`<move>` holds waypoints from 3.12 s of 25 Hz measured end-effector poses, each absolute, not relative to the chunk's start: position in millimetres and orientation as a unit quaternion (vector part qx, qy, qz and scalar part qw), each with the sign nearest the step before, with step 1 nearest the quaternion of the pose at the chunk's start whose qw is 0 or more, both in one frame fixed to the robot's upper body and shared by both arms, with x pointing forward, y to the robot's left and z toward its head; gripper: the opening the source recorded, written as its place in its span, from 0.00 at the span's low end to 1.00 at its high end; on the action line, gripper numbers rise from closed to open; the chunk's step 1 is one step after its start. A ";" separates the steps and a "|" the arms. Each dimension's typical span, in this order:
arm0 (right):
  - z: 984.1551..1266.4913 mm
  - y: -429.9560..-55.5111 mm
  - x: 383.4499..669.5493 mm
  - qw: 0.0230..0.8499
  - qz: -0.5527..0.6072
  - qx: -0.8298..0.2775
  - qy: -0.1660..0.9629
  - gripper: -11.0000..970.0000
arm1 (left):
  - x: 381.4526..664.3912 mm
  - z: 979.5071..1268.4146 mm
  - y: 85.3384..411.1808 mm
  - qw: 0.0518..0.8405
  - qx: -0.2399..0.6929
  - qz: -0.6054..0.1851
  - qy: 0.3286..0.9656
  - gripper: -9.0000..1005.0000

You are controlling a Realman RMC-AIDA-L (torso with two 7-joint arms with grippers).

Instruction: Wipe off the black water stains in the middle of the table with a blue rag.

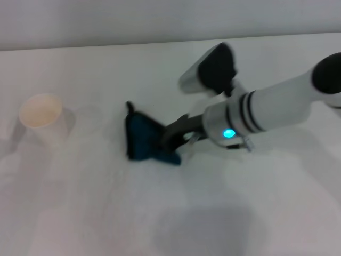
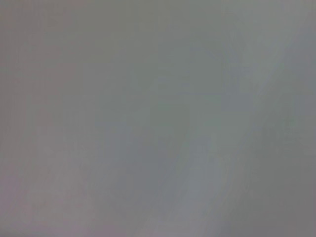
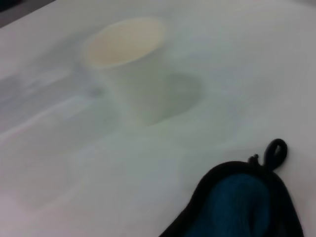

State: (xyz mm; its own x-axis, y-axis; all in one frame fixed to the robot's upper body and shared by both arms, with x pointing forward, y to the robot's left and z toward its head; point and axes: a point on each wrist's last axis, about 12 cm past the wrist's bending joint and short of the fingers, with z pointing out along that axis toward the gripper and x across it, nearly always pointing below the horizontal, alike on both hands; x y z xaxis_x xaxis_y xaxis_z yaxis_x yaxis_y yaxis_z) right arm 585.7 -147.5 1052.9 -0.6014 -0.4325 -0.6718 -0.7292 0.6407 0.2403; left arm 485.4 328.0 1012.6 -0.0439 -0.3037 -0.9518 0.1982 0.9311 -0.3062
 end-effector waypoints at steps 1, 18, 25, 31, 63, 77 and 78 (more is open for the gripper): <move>1052.9 -147.5 585.7 0.291 0.255 -0.339 0.858 0.13 | 485.4 1012.6 328.0 0.690 -0.038 -0.182 0.699 0.87; 1066.8 -258.8 594.0 0.342 0.210 -0.213 0.891 0.15 | 471.4 1014.7 335.5 0.707 -0.049 -0.181 0.682 0.87; 1064.0 -246.1 593.7 0.340 0.205 -0.230 0.888 0.18 | 469.2 1015.8 336.0 0.710 -0.049 -0.184 0.678 0.87; 1082.2 -249.8 591.4 0.383 0.200 -0.233 0.871 0.21 | 467.7 1016.4 336.0 0.713 -0.049 -0.185 0.675 0.87; 1024.6 -363.6 513.2 0.703 0.071 0.016 0.708 0.90 | 487.1 1022.8 333.0 0.706 -0.107 -0.232 0.661 0.87; 1028.2 -375.0 526.0 0.695 0.044 0.046 0.716 0.90 | 527.0 1022.5 313.1 0.671 -0.102 -0.229 0.698 0.87; 1027.4 -376.8 526.1 0.692 0.041 0.050 0.719 0.90 | 528.8 1021.4 312.9 0.666 -0.104 -0.226 0.703 0.87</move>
State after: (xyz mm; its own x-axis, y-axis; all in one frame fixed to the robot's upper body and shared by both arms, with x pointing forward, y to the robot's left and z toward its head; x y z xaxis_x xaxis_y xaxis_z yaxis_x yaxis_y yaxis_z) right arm 526.1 -376.8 1027.4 -0.0362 0.1285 -0.9910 0.0157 0.9916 0.1280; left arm 528.8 312.9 1021.4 -0.0901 -0.4474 -0.8898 0.1546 0.8763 -0.4563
